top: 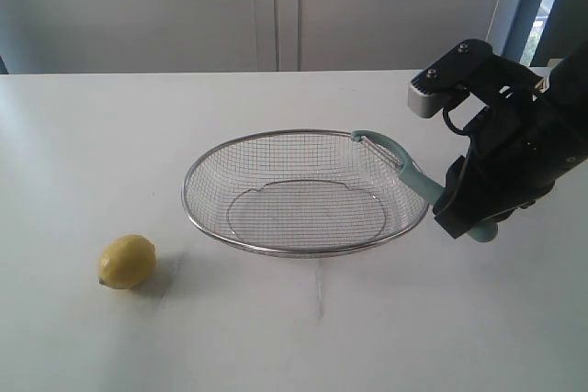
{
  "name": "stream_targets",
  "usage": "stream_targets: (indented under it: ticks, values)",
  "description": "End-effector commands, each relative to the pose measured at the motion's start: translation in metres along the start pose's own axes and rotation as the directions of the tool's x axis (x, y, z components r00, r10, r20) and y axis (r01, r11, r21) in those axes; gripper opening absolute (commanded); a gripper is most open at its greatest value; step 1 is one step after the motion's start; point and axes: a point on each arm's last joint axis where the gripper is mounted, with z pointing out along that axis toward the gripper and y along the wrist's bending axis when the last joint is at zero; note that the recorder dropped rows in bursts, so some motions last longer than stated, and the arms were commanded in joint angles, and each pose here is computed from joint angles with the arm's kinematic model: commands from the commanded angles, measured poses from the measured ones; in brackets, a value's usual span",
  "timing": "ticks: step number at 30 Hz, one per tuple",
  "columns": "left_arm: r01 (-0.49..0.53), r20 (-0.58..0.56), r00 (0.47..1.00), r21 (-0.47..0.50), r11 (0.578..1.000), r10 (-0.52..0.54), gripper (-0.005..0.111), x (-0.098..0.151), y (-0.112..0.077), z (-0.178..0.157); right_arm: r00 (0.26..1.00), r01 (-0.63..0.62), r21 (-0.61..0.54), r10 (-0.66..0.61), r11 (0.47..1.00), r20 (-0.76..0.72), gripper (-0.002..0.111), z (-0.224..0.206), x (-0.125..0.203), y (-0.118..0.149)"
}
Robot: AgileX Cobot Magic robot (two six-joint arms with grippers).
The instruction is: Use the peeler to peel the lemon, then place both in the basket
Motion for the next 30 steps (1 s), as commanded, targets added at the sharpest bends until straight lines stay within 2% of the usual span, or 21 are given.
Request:
stream_targets:
  ticks: [1,2,3,4,6,7,8,9,15,19,21,28,30]
  values:
    - [-0.087,-0.329,0.942,-0.042,0.995,0.068,0.0,0.001,0.006,0.017,1.0,0.011,0.005,-0.011,1.0,0.015,0.0,-0.002,0.0,0.001]
    - [-0.095,-0.417,0.906,-0.04,0.995,0.07,0.0,-0.006,0.006,0.023,1.0,0.011,0.005,-0.011,1.0,0.015,0.0,-0.002,0.0,0.001]
    - [-0.108,-0.509,0.854,0.017,0.994,0.102,0.0,-0.012,0.002,0.031,1.0,0.011,0.005,-0.011,1.0,0.015,0.0,-0.002,0.0,0.001]
    - [-0.122,-0.547,0.826,0.061,0.991,0.135,0.0,-0.014,-0.001,0.035,1.0,0.011,0.005,-0.011,1.0,0.015,0.0,-0.002,0.0,0.001]
    - [-0.128,-0.64,0.728,0.223,0.966,0.244,0.0,-0.021,-0.015,0.044,1.0,0.011,0.005,-0.011,1.0,0.015,0.0,-0.002,0.0,0.001]
    - [-0.127,-0.684,0.662,0.299,0.946,0.305,0.0,-0.025,-0.022,0.051,1.0,0.011,0.005,-0.011,1.0,0.015,0.0,-0.002,0.0,0.001]
    - [-0.119,-0.712,0.621,0.329,0.937,0.329,0.0,-0.024,-0.027,0.056,1.0,0.011,0.005,-0.011,1.0,0.015,0.0,-0.002,0.0,0.001]
    - [-0.109,-0.742,0.553,0.388,0.915,0.38,0.0,-0.023,-0.036,0.064,1.0,0.011,0.005,-0.011,1.0,0.015,0.0,-0.002,0.0,0.001]
    - [-0.085,-0.748,0.374,0.561,0.823,0.549,0.0,0.0,-0.085,0.111,1.0,0.011,0.005,-0.011,1.0,0.015,0.0,-0.002,0.0,0.001]
    - [-0.037,-0.769,0.259,0.596,0.802,0.584,0.0,0.031,-0.106,0.133,1.0,0.011,0.005,-0.011,1.0,0.015,0.0,-0.002,0.0,0.001]
    - [-0.009,-0.779,0.244,0.594,0.804,0.578,0.0,0.042,-0.111,0.14,1.0,0.011,0.005,-0.011,1.0,0.015,0.0,-0.002,0.0,0.001]
    - [0.012,-0.78,0.28,0.586,0.81,0.56,0.0,0.05,-0.118,0.151,1.0,0.011,0.005,-0.011,1.0,0.015,0.0,-0.002,0.0,0.001]
    - [0.012,-0.777,0.271,0.593,0.805,0.569,0.0,0.052,-0.119,0.151,1.0,0.011,0.005,-0.011,1.0,0.015,0.0,-0.002,0.0,0.001]
